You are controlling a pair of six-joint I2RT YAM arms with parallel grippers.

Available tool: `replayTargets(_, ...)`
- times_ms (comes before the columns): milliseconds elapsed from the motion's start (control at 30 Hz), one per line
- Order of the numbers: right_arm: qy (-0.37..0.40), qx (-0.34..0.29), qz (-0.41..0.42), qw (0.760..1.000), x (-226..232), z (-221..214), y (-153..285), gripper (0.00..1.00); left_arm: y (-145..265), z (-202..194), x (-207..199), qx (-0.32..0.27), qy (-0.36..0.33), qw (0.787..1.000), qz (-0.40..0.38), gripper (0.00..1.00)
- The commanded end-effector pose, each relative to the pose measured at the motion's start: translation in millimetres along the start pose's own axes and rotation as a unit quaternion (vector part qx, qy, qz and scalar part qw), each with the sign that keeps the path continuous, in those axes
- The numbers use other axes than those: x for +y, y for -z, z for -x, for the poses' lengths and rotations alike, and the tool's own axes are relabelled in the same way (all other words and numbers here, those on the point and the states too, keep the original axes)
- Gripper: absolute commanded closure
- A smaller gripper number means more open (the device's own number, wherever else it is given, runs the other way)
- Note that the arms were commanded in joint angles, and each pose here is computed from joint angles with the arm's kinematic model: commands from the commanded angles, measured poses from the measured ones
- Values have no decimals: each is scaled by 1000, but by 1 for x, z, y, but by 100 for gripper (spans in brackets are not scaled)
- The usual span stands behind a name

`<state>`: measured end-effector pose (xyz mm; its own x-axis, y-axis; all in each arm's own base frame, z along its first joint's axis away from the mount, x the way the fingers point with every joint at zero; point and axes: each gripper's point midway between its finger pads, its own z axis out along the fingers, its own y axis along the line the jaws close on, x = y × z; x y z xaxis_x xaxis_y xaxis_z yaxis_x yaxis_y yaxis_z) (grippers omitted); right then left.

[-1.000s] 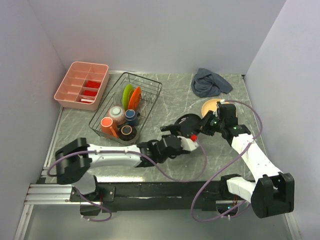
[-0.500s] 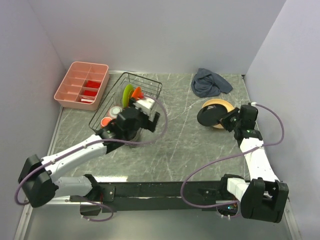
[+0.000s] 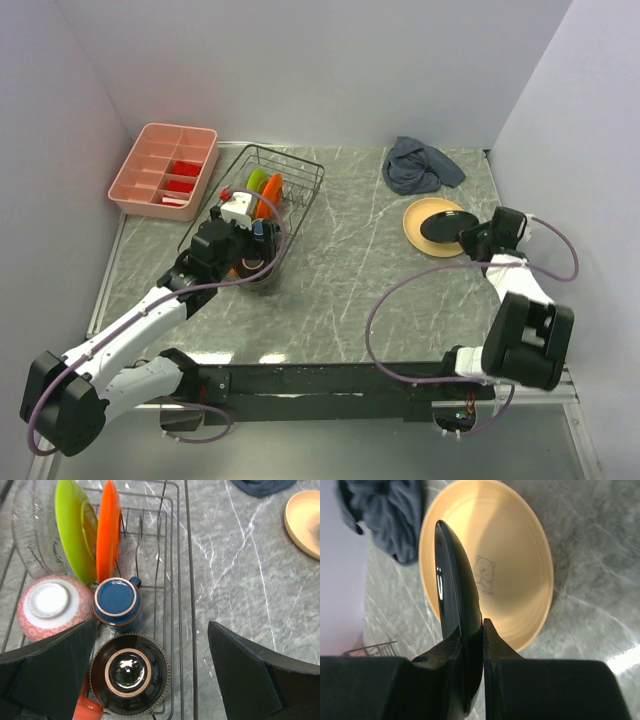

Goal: Unload the mixed dishes from the dish rack
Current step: Place the plate at the center of the board.

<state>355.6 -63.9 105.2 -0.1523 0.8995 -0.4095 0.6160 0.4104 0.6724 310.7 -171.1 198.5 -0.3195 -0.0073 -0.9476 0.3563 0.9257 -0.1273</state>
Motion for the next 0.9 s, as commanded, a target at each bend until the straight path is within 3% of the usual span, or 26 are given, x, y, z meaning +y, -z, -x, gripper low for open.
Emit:
replayTargets(0, 16, 10, 48, 999, 33, 14, -22, 95, 5, 31, 6, -57, -5, 998, 19, 1)
replayTargets(267, 23, 54, 54, 997, 29, 3, -56, 94, 6, 36, 10, -65, -15, 997, 29, 1)
replayTargets(467, 53, 86, 26, 995, 21, -1, -65, 58, 6, 36, 13, -60, -18, 997, 38, 0)
replayTargets(567, 71, 92, -6, 993, 13, 1, -65, 44, 6, 36, 14, -58, -19, 997, 39, 1)
replayTargets(867, 130, 92, -74, 984, -5, 11, -45, 23, 3, 33, 10, -53, -15, 998, 29, 1)
